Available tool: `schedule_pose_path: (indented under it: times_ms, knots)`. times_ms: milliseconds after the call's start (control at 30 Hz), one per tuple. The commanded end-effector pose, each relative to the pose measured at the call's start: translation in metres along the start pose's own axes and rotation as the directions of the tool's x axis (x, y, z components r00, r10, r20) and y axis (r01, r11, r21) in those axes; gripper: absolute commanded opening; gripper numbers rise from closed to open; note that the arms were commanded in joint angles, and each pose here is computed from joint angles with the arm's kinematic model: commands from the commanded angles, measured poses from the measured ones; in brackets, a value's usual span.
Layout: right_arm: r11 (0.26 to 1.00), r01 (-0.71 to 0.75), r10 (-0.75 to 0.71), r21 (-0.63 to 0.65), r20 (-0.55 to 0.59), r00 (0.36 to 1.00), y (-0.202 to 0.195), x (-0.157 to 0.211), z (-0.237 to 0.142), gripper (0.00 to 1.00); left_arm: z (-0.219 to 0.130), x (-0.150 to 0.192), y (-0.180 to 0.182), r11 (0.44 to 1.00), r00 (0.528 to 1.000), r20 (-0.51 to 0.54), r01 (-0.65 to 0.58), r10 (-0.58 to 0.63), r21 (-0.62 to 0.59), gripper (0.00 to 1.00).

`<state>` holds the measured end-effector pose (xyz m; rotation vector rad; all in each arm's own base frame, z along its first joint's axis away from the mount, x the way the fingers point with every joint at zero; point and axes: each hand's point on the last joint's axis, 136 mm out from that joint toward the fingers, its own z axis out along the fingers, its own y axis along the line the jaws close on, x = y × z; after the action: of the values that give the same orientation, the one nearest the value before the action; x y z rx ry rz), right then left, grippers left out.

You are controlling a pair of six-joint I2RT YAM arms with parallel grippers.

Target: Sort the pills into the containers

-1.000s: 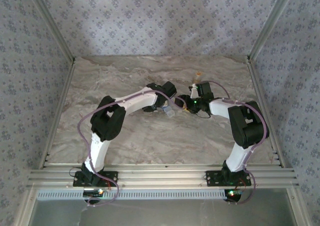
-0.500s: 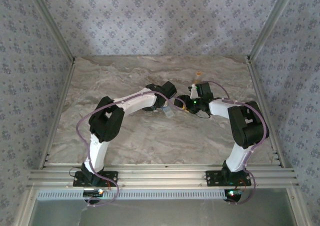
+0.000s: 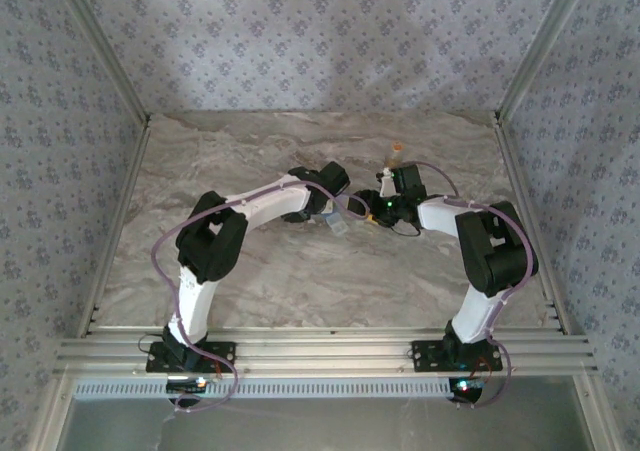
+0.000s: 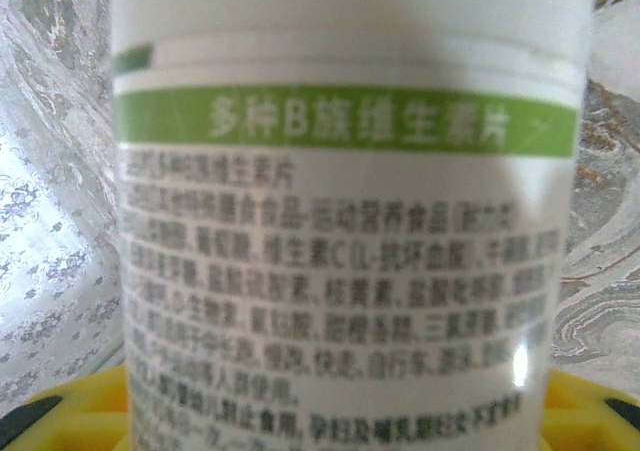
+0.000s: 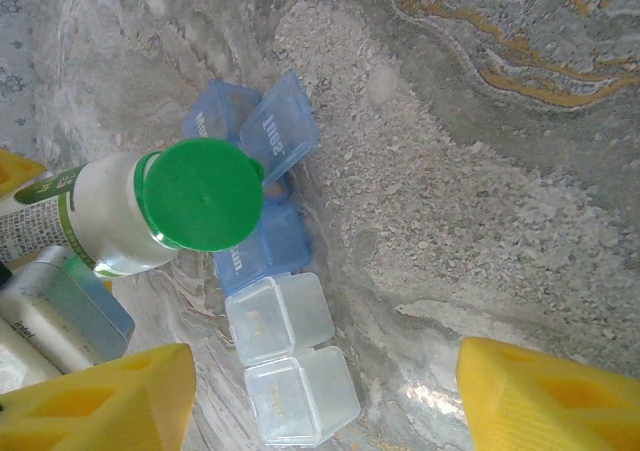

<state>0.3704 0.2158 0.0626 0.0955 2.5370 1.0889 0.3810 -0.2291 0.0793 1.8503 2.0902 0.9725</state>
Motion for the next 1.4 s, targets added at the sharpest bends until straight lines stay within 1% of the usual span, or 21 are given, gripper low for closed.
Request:
schedule_pose_path:
  times_ms: [0,133,233,367,533,767,967,1033,1267,1367]
  knots:
    - [1.000,0.011,-0.011,-0.007,-0.013,1.000,0.006,-0.001,0.001,0.71,0.012,0.006,-0.012,0.997,0.996,-0.057,-0.069,0.070,0.024,0.00]
    - [1.000,0.010,-0.010,-0.007,-0.015,1.000,0.006,0.000,0.001,0.71,0.002,0.008,0.004,0.999,0.997,-0.057,-0.053,0.052,-0.012,0.00]
    - [1.000,0.011,-0.011,-0.009,-0.016,1.000,0.006,0.000,0.002,0.71,-0.015,0.005,0.018,0.999,1.000,0.007,0.008,-0.008,-0.031,0.00]
    - [1.000,0.012,-0.012,-0.011,-0.019,1.000,0.007,0.000,0.003,0.71,-0.026,0.004,0.023,0.998,0.995,0.074,0.067,-0.067,0.004,0.00]
    - [1.000,0.013,-0.013,-0.010,-0.024,1.000,0.007,0.001,0.004,0.71,-0.026,0.008,0.023,0.995,0.991,0.087,0.096,-0.098,0.022,0.00]
    - [1.000,0.018,-0.018,-0.009,-0.034,0.999,0.008,0.003,0.006,0.72,-0.037,0.003,0.028,0.991,0.981,0.140,0.131,-0.135,0.039,0.00]
    - [1.000,0.016,-0.016,-0.006,-0.039,0.999,0.007,0.004,0.006,0.72,-0.017,0.001,0.015,0.997,0.994,0.088,0.061,-0.066,0.054,0.00]
    - [1.000,0.017,-0.017,-0.007,-0.040,0.999,0.008,0.004,0.006,0.72,-0.007,0.004,0.012,0.998,0.998,0.048,0.037,-0.039,0.041,0.00]
    - [1.000,0.017,-0.018,-0.008,-0.044,0.999,0.008,0.004,0.007,0.72,0.019,0.003,-0.002,0.998,0.999,-0.028,-0.027,0.028,0.055,0.00]
    - [1.000,0.019,-0.019,-0.008,-0.043,0.999,0.009,0.004,0.006,0.72,0.020,0.004,0.000,0.998,0.998,-0.041,-0.036,0.038,0.041,0.00]
